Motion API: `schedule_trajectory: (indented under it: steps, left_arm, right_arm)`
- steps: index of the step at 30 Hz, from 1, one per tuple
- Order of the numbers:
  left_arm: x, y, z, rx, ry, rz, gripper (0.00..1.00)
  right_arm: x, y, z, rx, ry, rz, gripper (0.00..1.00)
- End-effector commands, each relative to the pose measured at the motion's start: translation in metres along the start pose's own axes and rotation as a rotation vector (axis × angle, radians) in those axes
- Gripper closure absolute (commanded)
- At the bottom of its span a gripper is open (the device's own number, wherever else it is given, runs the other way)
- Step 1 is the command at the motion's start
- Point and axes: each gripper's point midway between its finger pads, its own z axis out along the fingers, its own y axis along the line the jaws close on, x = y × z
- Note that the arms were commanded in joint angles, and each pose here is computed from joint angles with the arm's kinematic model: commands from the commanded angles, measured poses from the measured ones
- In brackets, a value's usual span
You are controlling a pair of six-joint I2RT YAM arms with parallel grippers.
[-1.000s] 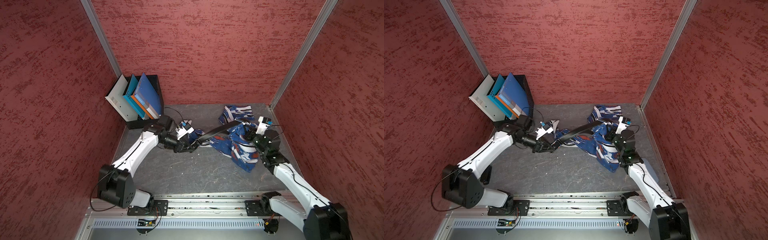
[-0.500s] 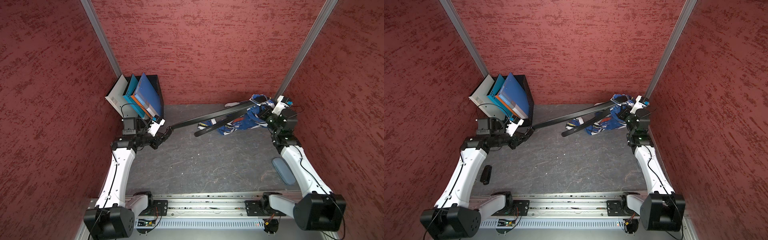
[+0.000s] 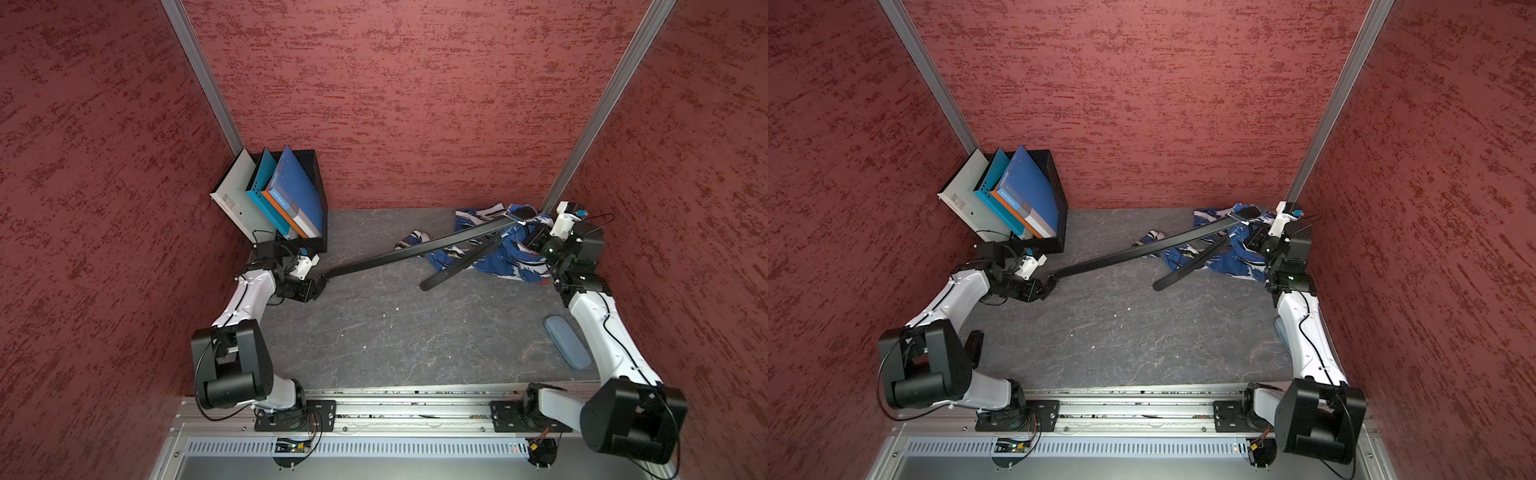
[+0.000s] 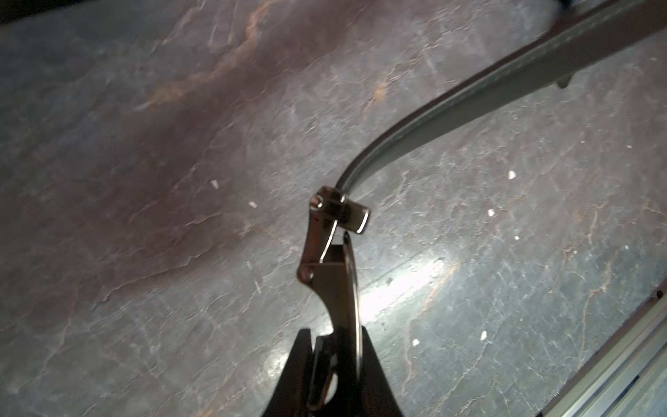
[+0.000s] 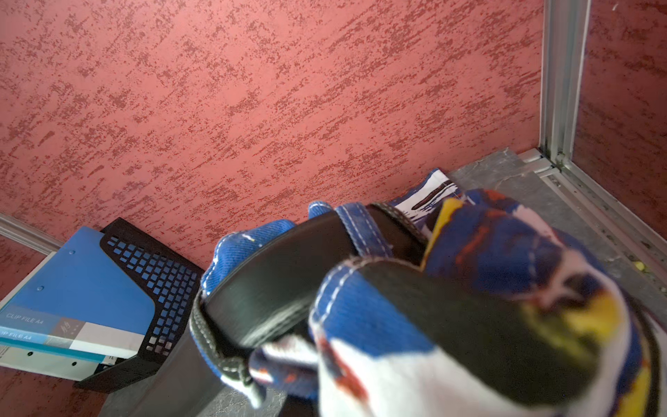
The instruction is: Remove the belt from the trousers
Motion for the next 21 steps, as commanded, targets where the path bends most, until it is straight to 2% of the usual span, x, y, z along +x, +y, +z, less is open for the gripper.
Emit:
schedule_trajectory:
  steps: [1,3,5,6,7,9,11,14,16,17,18,19,21]
  left_arm:
    - [0.085,0.081,0.007,-0.348,0.292,-0.217,0.97]
    - [0.1,0.094,0.012,-0.401,0.331,-0.259,0.74]
    - [0.102,0.1,0.014,-0.404,0.348,-0.289,0.71]
    - [0.097,0.1,0.015,-0.381,0.339,-0.307,0.58]
    - [0.085,0.096,0.015,-0.338,0.322,-0.308,0.44]
    - [0.052,0.076,0.011,-0.274,0.259,-0.256,0.23]
    - [0.012,0.051,-0.009,-0.278,0.17,-0.138,0.15]
    - [-0.072,-0.023,-0.071,-0.229,-0.181,0.071,0.02]
    - [-0.119,-0.113,-0.115,0.012,-0.446,0.223,0.0]
    - [-0.134,-0.153,-0.131,0.137,-0.535,0.288,0.0]
    - [-0.147,-0.199,-0.146,0.294,-0.608,0.373,0.0]
    - [-0.16,-0.235,-0.155,0.401,-0.66,0.409,0.0]
    - [-0.176,-0.297,-0.168,0.614,-0.698,0.515,0.0]
  right_arm:
    - [-0.157,0.009,-0.073,0.112,-0.564,-0.093,1.0]
    - [-0.168,0.013,-0.081,0.105,-0.601,-0.097,1.0]
    - [-0.172,0.02,-0.082,0.079,-0.599,-0.103,1.0]
    - [-0.171,0.023,-0.081,0.057,-0.595,-0.107,1.0]
    - [-0.167,0.027,-0.077,0.025,-0.574,-0.103,1.0]
    - [-0.156,0.035,-0.067,-0.052,-0.53,-0.084,1.0]
    - [-0.139,0.053,-0.058,-0.124,-0.478,-0.112,1.0]
    - [-0.113,0.082,-0.051,-0.21,-0.402,-0.172,1.0]
    - [-0.096,0.092,-0.048,-0.234,-0.363,-0.208,1.0]
    - [-0.09,0.095,-0.048,-0.241,-0.35,-0.224,1.0]
    - [-0.083,0.1,-0.047,-0.254,-0.334,-0.241,1.0]
    - [-0.076,0.105,-0.047,-0.27,-0.317,-0.261,1.0]
    - [-0.069,0.119,-0.049,-0.324,-0.297,-0.3,1.0]
